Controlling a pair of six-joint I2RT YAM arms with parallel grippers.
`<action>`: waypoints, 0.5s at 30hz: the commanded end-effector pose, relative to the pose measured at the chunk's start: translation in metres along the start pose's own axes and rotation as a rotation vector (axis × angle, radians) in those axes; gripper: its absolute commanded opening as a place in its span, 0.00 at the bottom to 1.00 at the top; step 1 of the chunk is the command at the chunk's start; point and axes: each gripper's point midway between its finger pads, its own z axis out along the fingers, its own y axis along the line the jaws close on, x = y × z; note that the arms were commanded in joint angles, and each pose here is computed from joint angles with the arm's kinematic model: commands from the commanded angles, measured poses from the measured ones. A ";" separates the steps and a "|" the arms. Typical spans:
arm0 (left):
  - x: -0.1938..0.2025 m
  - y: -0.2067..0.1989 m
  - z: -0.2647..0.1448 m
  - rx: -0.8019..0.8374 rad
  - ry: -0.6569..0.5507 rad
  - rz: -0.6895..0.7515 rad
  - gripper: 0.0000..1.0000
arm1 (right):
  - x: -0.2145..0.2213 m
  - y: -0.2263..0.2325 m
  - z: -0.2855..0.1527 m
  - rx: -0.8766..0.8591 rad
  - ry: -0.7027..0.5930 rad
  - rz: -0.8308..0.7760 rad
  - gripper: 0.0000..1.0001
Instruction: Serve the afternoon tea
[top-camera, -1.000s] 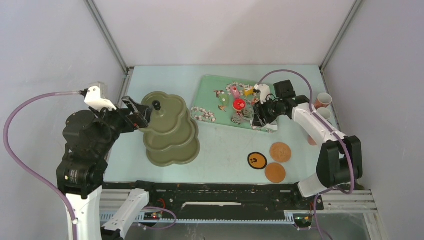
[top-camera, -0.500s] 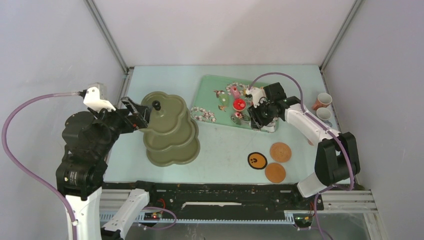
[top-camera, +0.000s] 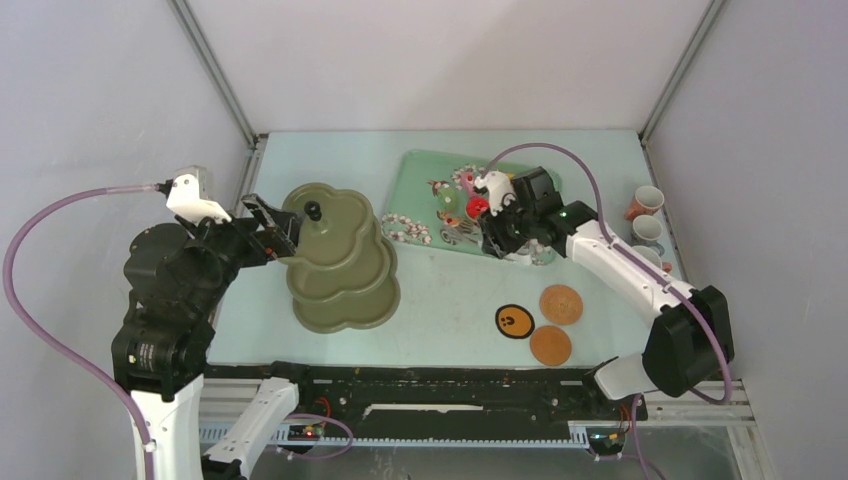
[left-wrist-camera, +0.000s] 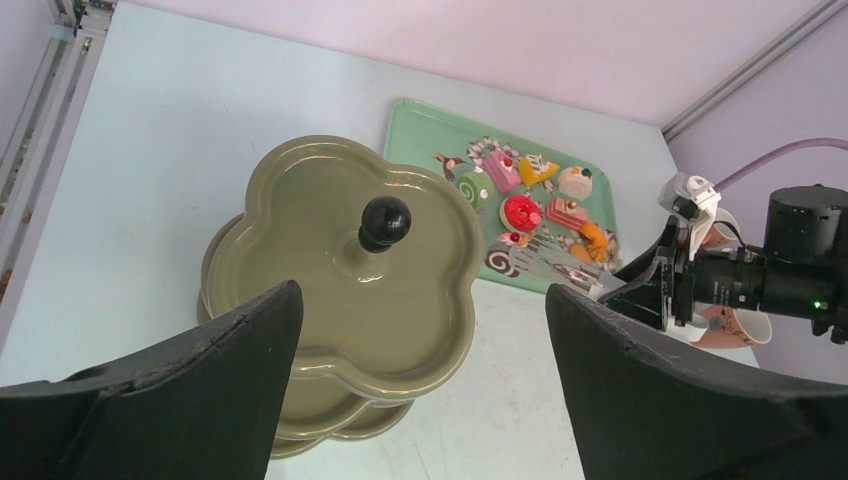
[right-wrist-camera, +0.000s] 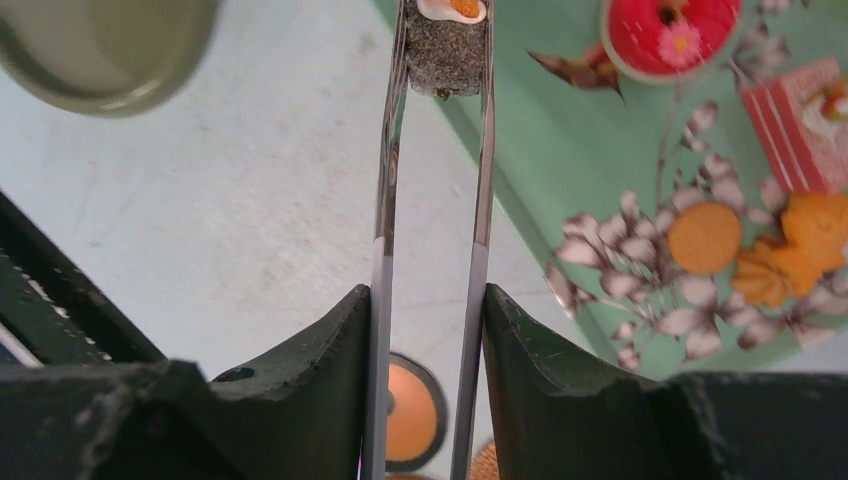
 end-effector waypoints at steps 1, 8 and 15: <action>-0.015 -0.011 -0.007 0.044 -0.047 0.004 0.98 | -0.049 0.034 -0.005 -0.058 -0.168 -0.031 0.11; -0.016 -0.013 -0.008 0.053 -0.050 -0.004 0.98 | -0.049 0.048 0.015 -0.050 -0.187 0.017 0.00; -0.017 -0.013 -0.007 0.054 -0.050 -0.005 0.98 | -0.055 0.076 0.017 -0.191 -0.239 0.018 0.00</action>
